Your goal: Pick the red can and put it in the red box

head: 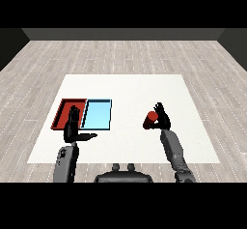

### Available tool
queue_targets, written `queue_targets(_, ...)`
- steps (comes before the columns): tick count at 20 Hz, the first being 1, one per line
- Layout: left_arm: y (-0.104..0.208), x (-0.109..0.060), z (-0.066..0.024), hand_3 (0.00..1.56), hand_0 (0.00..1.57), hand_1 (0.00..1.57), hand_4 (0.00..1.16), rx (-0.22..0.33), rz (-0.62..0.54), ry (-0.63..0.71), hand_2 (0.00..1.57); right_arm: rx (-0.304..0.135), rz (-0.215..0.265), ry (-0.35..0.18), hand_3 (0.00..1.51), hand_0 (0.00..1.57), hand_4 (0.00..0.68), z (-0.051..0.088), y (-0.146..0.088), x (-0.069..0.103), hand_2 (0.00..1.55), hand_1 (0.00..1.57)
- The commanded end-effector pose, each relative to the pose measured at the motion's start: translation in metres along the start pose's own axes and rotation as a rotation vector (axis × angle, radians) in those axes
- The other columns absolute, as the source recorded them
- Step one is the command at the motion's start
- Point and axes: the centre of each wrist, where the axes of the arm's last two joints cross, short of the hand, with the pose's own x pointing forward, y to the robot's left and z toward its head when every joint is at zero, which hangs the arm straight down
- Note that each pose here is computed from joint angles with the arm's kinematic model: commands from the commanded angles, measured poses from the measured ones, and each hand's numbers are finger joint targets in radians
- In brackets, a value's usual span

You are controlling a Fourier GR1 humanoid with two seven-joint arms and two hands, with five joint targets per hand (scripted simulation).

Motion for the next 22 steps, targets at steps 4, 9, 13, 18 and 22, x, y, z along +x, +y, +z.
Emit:
queue_targets(4, 0.017, 0.013, 0.0057, 0.00, 0.00, 0.00, 0.00, -0.014, -0.018, -0.005, 0.00, -0.006, -0.006, 0.019, 0.00, 0.00, 0.000, -0.003, 0.018, -0.007, 0.00, 0.00)
queue_targets(9, -0.015, -0.010, 0.0020, 0.00, 0.00, 0.00, 0.00, -0.001, -0.015, -0.014, 0.00, -0.004, 0.011, 0.031, 0.00, 0.00, 0.000, -0.007, 0.004, 0.007, 0.00, 0.00)
queue_targets(13, -0.003, 0.003, -0.0077, 0.00, 0.00, 0.00, 0.00, 0.006, -0.030, -0.011, 0.00, -0.005, 0.025, 0.037, 0.00, 0.00, 0.000, -0.018, 0.024, -0.005, 0.00, 0.00)
queue_targets(18, -0.009, 0.011, -0.0087, 0.00, 0.00, 0.00, 0.00, 0.010, 0.003, -0.003, 0.00, 0.020, -0.003, 0.031, 0.00, 0.00, 0.000, -0.014, 0.002, -0.010, 0.00, 0.00)
queue_targets(22, 0.010, 0.000, 0.0051, 0.00, 0.00, 0.00, 0.00, 0.019, -0.019, 0.000, 0.00, 0.005, 0.000, 0.064, 0.00, 0.00, 0.000, -0.029, 0.041, -0.013, 0.00, 0.00)
